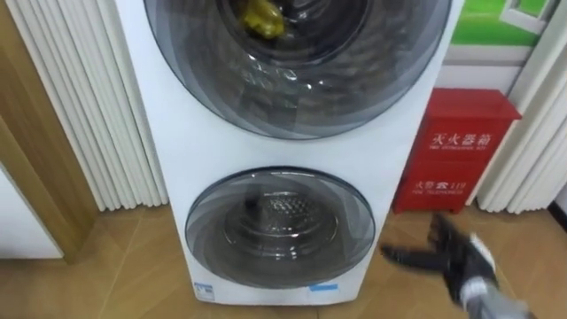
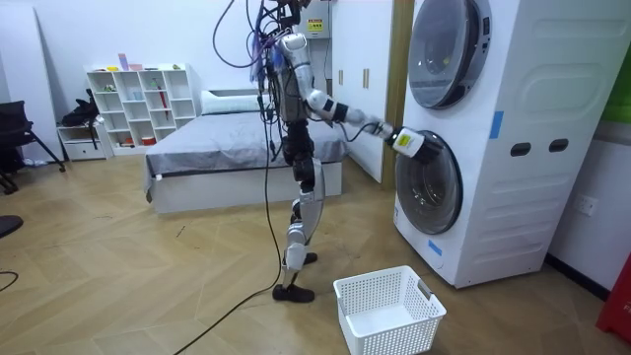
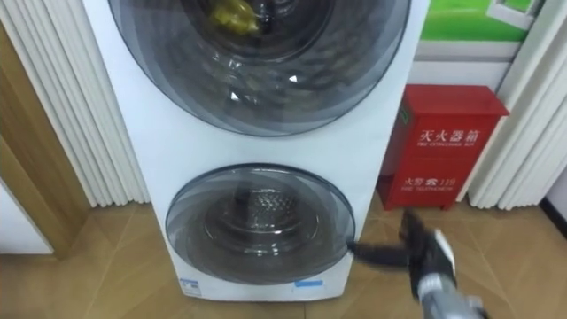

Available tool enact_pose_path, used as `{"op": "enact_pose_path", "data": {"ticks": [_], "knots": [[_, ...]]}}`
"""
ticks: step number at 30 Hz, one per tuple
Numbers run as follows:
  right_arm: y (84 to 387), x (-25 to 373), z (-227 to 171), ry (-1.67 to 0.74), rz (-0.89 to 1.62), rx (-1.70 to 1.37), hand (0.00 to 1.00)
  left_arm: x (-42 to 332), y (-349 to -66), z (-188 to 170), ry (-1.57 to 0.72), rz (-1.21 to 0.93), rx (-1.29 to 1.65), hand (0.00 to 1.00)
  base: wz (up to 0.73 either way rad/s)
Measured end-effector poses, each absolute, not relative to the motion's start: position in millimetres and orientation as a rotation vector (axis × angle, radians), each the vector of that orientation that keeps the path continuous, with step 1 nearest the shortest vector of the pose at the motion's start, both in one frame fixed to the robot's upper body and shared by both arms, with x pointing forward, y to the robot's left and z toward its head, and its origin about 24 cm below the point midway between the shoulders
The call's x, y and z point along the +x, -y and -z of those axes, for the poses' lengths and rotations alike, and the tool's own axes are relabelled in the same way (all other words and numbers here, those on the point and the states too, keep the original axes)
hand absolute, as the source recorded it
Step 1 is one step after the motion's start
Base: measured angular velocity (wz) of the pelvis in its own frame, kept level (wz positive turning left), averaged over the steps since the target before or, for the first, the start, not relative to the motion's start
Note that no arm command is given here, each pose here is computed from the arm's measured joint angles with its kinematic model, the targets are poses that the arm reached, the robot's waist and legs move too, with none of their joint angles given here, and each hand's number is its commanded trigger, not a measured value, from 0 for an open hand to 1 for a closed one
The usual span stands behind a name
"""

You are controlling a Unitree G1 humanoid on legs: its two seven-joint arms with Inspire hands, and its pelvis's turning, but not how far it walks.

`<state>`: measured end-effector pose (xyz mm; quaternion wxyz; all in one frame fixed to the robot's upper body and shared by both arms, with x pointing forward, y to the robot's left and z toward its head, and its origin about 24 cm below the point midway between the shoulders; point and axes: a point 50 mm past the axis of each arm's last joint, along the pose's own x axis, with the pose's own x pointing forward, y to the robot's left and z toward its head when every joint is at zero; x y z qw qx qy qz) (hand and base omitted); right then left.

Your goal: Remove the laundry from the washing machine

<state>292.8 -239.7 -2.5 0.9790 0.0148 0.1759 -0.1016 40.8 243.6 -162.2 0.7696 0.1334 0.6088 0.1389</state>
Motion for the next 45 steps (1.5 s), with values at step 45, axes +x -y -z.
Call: {"op": "enact_pose_path", "data": {"ticks": [45], "knots": [[229, 345, -206, 0.299, 0.231, -0.244, 0.0, 43, -267, 153, -1.344, -0.227, 0.495, 0.0, -0.02]]}}
